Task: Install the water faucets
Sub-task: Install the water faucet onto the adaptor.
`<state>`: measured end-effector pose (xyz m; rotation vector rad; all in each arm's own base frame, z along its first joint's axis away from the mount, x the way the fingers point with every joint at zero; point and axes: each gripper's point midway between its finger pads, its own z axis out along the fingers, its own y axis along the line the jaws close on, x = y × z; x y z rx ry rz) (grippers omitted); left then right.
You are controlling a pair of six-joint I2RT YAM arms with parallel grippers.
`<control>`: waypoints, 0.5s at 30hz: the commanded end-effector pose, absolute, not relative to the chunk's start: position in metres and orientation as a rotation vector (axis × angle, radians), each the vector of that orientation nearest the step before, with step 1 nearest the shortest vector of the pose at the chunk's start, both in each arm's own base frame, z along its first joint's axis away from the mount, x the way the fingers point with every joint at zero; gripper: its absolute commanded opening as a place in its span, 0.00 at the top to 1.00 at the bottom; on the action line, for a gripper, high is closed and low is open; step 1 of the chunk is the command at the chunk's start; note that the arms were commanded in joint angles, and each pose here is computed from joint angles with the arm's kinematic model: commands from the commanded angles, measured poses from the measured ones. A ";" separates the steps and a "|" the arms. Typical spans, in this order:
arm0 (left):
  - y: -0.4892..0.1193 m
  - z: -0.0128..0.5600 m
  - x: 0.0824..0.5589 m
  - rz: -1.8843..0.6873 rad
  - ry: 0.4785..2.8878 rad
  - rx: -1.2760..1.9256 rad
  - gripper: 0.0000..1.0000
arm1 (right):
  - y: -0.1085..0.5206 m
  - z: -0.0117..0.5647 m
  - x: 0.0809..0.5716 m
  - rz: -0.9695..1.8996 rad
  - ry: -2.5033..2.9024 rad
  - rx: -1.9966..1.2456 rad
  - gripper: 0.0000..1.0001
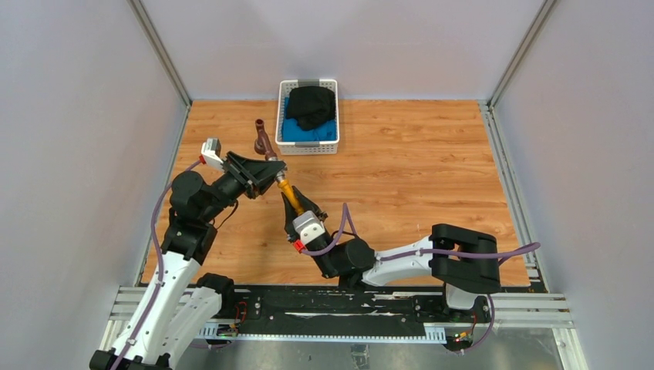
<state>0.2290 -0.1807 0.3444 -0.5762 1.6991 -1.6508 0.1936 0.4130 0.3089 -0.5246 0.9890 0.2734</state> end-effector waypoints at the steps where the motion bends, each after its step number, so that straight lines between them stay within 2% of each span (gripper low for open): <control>1: -0.189 0.368 0.202 -1.733 1.654 -0.406 1.00 | 0.401 0.322 0.204 0.310 1.009 -0.424 1.00; 6: -0.175 0.358 0.208 -1.518 1.712 -0.425 1.00 | 0.396 0.330 0.202 0.265 1.017 -0.413 1.00; 15: -0.164 0.361 0.208 -1.380 1.716 -0.392 1.00 | 0.396 0.329 0.196 0.169 1.062 -0.442 1.00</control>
